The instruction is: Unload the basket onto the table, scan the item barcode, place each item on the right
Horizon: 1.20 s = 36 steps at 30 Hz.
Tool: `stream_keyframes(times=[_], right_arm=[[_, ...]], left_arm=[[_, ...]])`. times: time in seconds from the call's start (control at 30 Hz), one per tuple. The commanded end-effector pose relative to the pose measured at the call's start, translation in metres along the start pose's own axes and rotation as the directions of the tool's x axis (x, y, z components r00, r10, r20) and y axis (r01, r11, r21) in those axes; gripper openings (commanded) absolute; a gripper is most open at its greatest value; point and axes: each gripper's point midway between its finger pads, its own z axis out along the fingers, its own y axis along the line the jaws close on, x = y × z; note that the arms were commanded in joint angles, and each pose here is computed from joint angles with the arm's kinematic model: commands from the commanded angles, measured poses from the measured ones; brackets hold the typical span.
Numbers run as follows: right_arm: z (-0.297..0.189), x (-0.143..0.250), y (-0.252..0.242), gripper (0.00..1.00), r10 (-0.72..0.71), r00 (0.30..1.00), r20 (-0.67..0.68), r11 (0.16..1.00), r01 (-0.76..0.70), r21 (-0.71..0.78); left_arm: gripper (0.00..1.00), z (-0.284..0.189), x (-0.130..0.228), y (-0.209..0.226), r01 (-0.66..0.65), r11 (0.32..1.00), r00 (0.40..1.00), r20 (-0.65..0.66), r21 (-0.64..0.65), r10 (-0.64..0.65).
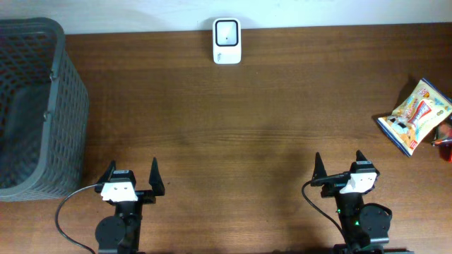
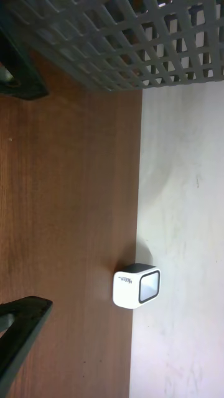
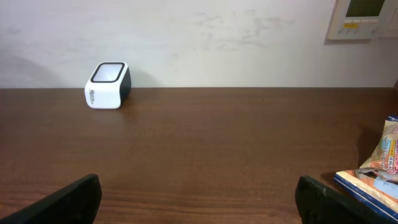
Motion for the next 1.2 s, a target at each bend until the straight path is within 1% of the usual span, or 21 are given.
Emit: stream_keyframes(times=[0.0, 0.73, 0.9, 1.17], right_arm=[[0.0003, 0.0035, 0.0, 0.99, 0.003, 1.0, -0.005, 1.0, -0.003, 0.003], [0.0002, 0.003, -0.0028, 0.98, 0.001, 1.0, -0.002, 1.0, -0.001, 0.02], [0.0002, 0.0032, -0.0013, 0.98, -0.073, 0.997, -0.004, 0.997, 0.073, 0.011], [0.0002, 0.0032, -0.0011, 0.98, -0.075, 0.997, -0.004, 0.997, 0.075, 0.009]], left_arm=[[0.99, -0.0001, 0.0006, 0.0019, -0.011, 1.0, 1.0, 0.002, -0.009, 0.011], [0.99, -0.0001, 0.0005, 0.002, -0.011, 1.0, 1.0, 0.002, -0.01, 0.011], [0.99, -0.0001, 0.0005, 0.0019, -0.011, 1.0, 1.0, 0.002, -0.009, 0.011], [0.99, -0.0001, 0.0005, 0.002, -0.011, 1.0, 1.0, 0.002, -0.01, 0.011]])
